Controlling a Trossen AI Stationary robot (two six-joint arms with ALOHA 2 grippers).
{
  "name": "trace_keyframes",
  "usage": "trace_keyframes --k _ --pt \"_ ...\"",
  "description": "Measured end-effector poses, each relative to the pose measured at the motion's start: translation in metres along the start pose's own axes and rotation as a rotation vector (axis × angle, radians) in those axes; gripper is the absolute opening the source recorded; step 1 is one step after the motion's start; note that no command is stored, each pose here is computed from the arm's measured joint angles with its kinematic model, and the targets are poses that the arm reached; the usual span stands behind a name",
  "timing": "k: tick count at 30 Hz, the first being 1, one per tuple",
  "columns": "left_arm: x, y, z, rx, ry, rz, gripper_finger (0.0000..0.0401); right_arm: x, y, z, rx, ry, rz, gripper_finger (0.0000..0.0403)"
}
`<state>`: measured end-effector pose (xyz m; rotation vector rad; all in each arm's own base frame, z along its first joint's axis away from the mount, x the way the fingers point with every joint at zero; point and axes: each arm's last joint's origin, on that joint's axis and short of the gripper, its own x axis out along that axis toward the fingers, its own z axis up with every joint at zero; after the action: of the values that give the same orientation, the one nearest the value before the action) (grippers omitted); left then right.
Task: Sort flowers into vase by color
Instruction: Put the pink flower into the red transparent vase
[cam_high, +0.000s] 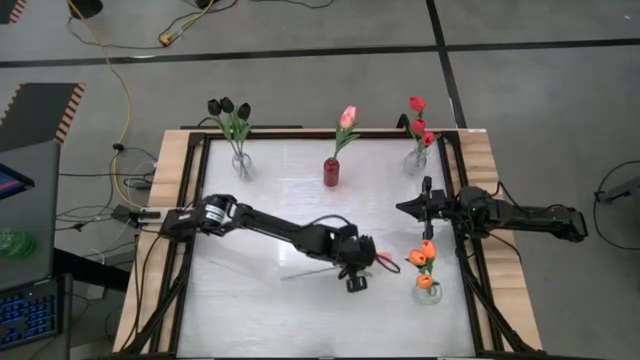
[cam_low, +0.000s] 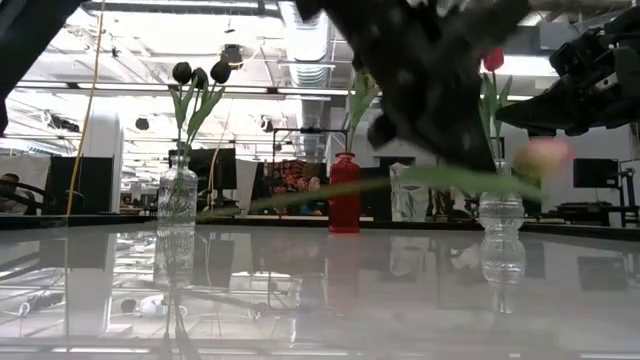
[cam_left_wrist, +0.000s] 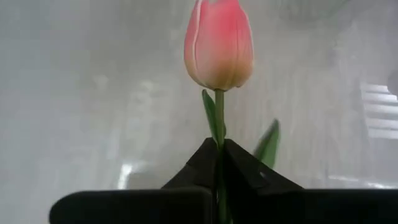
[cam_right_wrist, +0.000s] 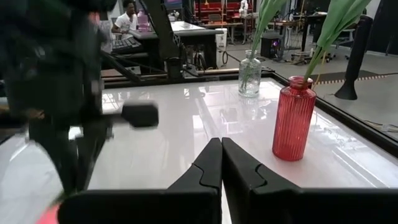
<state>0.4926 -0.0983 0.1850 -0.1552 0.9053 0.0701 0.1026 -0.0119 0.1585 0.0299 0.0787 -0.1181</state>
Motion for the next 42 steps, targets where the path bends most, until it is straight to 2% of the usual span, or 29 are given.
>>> trace_keyframes --k 3,7,11,14,20,24,27,30,37,42 --pt "-0.027 0.004 0.011 0.047 -0.051 0.018 0.0002 0.0 0.0 0.0 0.001 0.001 -0.004 0.0033" --pt "-0.077 0.013 0.028 0.08 -0.166 0.103 0.0002 0.0 0.0 0.0 -0.005 0.001 -0.004 0.0033" --pt "-0.115 0.025 0.024 0.087 -0.294 0.183 0.0002 0.0 0.0 0.0 -0.007 0.001 -0.003 0.0033" --pt "-0.126 0.034 0.003 0.059 -0.403 0.16 0.0002 0.0 0.0 0.0 -0.008 0.001 -0.003 0.0033" --pt "-0.136 0.067 -0.041 0.057 -0.779 0.134 0.0002 0.0 0.0 0.0 -0.007 0.001 -0.003 0.0033" --pt "-0.155 0.09 -0.051 0.071 -1.073 0.139 0.0002 0.0 0.0 0.0 -0.007 0.001 -0.003 0.0033" --pt "-0.166 0.107 -0.05 0.068 -1.24 0.159 0.0002 0.0 0.0 0.0 -0.007 0.001 -0.003 0.0033" --pt "-0.177 0.123 -0.043 0.116 -1.342 0.189 0.0002 0.0 0.0 0.0 -0.007 0.002 -0.003 0.0033" --pt "-0.195 0.156 -0.025 0.213 -1.453 0.255 0.0002 0.0 0.0 0.0 -0.007 0.002 -0.003 0.0033" --pt "-0.207 0.178 -0.017 0.219 -1.502 0.321 0.0002 0.0 0.0 0.0 -0.007 0.002 -0.003 0.0033"
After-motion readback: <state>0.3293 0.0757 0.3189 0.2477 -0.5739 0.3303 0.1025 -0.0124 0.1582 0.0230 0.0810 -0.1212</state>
